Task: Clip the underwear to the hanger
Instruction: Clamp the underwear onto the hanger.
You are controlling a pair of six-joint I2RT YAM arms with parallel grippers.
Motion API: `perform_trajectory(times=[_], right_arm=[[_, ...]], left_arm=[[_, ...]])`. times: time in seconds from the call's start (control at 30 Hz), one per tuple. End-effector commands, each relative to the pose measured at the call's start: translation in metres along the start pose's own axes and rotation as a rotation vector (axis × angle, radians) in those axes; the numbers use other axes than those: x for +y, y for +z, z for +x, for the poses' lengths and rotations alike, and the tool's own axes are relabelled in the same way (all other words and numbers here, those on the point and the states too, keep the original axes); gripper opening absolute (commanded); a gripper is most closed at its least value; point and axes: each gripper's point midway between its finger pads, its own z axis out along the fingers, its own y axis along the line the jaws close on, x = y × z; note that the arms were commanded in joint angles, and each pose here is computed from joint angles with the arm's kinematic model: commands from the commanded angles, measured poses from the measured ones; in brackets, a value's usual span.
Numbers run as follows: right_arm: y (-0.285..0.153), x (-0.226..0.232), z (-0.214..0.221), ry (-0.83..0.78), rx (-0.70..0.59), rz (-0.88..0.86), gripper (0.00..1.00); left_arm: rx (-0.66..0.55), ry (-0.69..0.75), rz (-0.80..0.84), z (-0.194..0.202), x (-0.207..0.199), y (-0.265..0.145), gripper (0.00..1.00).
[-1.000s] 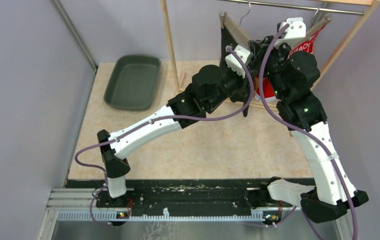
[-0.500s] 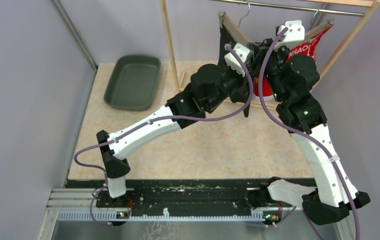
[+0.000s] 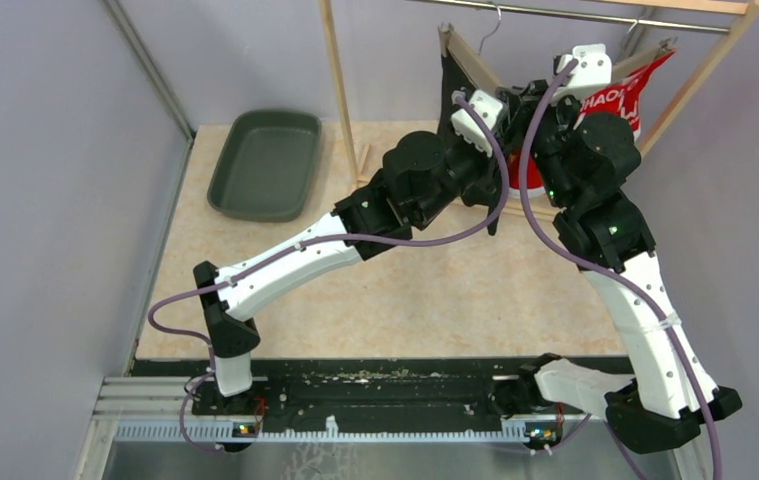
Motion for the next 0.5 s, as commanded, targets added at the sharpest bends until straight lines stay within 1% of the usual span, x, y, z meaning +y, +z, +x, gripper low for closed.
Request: perform_trajectory(times=[0.0, 0.47], right_arm=[[-0.004, 0.022, 0.074, -0.046, 0.240, -0.089, 0.00], [-0.002, 0.030, 0.077, -0.022, 0.242, -0.120, 0.00]], left_arm=[[-0.171, -0.057, 0.096, -0.071, -0.028, -0.019, 0.00], [-0.245, -0.067, 0.084, -0.094, -0.025, -0.026, 0.00]])
